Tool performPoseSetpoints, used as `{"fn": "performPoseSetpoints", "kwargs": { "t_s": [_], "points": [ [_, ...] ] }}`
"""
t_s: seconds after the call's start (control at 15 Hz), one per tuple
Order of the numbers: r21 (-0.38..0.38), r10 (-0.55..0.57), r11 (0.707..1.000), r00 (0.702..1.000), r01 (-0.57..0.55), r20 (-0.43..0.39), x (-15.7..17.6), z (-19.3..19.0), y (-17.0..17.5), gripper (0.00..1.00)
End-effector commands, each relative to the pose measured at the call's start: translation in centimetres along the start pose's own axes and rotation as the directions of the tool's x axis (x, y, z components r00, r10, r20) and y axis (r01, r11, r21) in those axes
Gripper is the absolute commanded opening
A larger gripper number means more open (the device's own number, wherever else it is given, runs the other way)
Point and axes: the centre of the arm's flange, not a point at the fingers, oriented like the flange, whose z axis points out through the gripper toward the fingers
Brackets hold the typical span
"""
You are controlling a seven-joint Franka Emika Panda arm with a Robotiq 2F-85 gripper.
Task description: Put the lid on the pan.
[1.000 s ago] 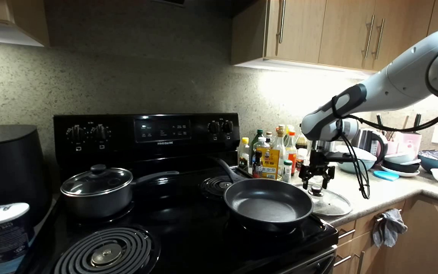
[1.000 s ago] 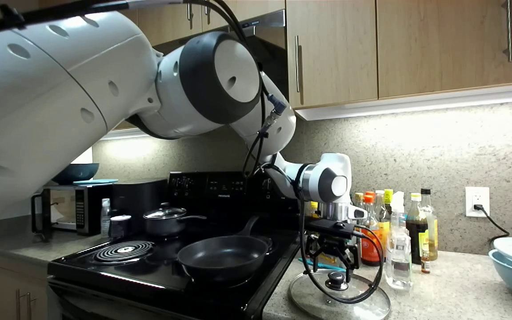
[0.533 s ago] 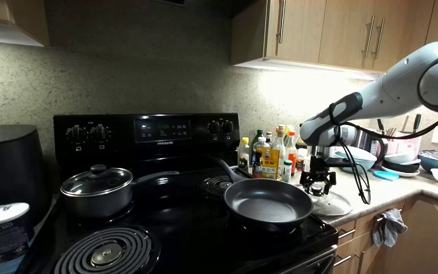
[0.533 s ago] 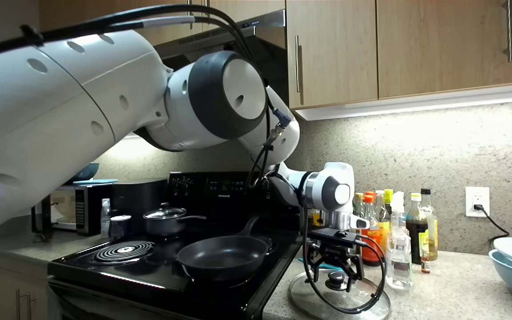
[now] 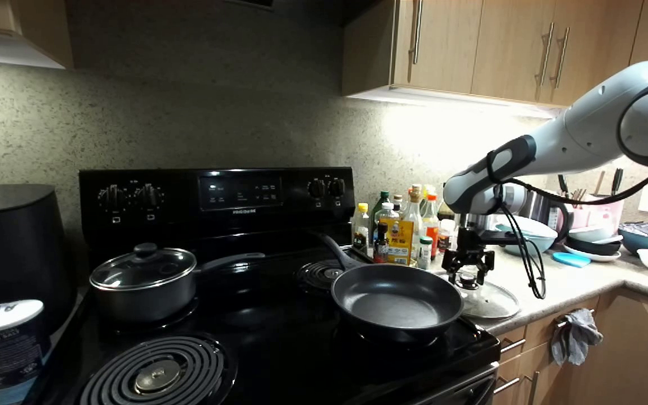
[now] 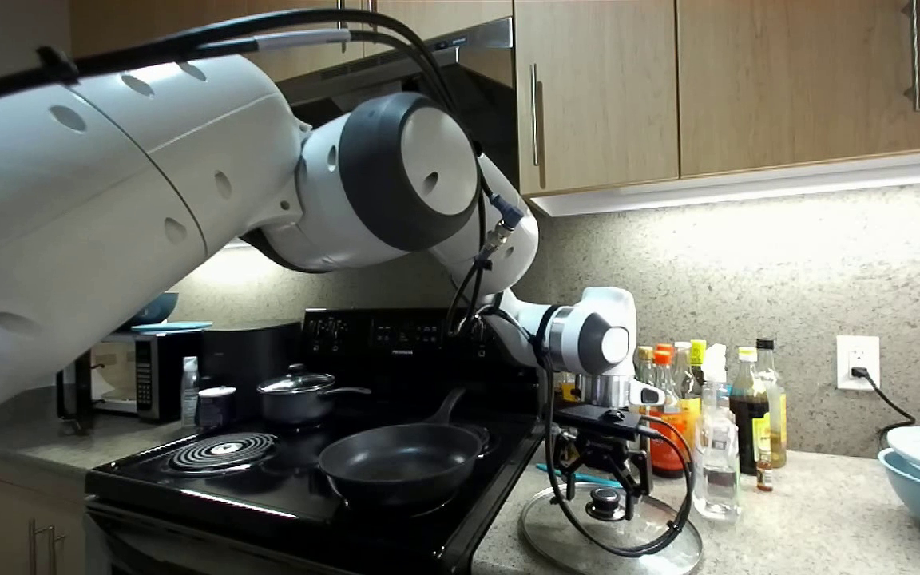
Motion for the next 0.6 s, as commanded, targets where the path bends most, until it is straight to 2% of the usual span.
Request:
{"fn": "performPoseSetpoints", "kwargs": {
  "t_s": [0.0,0.13,0.2,0.53],
  "points": [
    [0.001,-0.002,1.0,0.998,0.002,-0.056,-1.4,-1.5,-0.2,1.0],
    [-0.011,0.022,1.0,0.998,-0.023,-0.063,-0.8,-1.7,-0.1,1.0],
    [-0.006,0.0,1.0,0.999,-0.001,-0.051,0.4,-1.1,0.0,1.0],
    [-0.002,0.019,1.0,0.999,-0.019,-0.031,1.0,-0.5,0.6,1.0]
  ]
}}
